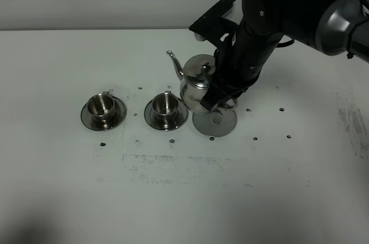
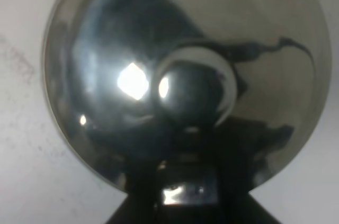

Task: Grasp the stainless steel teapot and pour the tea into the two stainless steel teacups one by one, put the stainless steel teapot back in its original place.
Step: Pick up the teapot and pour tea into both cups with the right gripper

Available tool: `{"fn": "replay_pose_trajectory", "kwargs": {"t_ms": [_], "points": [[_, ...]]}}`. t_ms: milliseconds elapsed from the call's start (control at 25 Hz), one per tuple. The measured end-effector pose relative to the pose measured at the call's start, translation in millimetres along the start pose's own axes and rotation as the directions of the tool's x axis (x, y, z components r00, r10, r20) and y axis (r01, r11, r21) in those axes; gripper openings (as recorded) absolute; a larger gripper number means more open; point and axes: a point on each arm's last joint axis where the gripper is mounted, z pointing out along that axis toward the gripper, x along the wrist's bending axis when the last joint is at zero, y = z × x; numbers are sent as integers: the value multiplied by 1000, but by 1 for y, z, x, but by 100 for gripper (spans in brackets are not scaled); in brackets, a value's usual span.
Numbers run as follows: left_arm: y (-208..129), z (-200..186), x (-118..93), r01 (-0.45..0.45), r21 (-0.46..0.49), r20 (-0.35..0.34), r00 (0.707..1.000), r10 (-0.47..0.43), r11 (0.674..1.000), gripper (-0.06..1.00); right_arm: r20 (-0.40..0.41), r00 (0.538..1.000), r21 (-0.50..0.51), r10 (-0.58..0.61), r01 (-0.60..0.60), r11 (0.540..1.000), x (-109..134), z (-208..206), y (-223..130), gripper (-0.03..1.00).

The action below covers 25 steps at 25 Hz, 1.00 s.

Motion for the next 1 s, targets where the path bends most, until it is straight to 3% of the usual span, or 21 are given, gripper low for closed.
{"fn": "replay_pose_trajectory", "kwargs": {"t_ms": [240,440,560,720,1000], "points": [[0,0,0,0,0,0,1000,0,1000,38,15,946,-61,-323,323,944,10,-27,30,18],[0,0,0,0,0,0,1000,0,1000,38,1,834,-48,-551,551,833,13,-19,51,18],[0,0,0,0,0,0,1000,0,1000,38,37,758,-69,-651,652,755,15,-17,66,18],[0,0,0,0,0,0,1000,0,1000,38,104,699,-94,-707,715,693,12,-15,84,18],[0,0,0,0,0,0,1000,0,1000,38,176,647,-61,-742,759,648,2,9,104,18]]}}
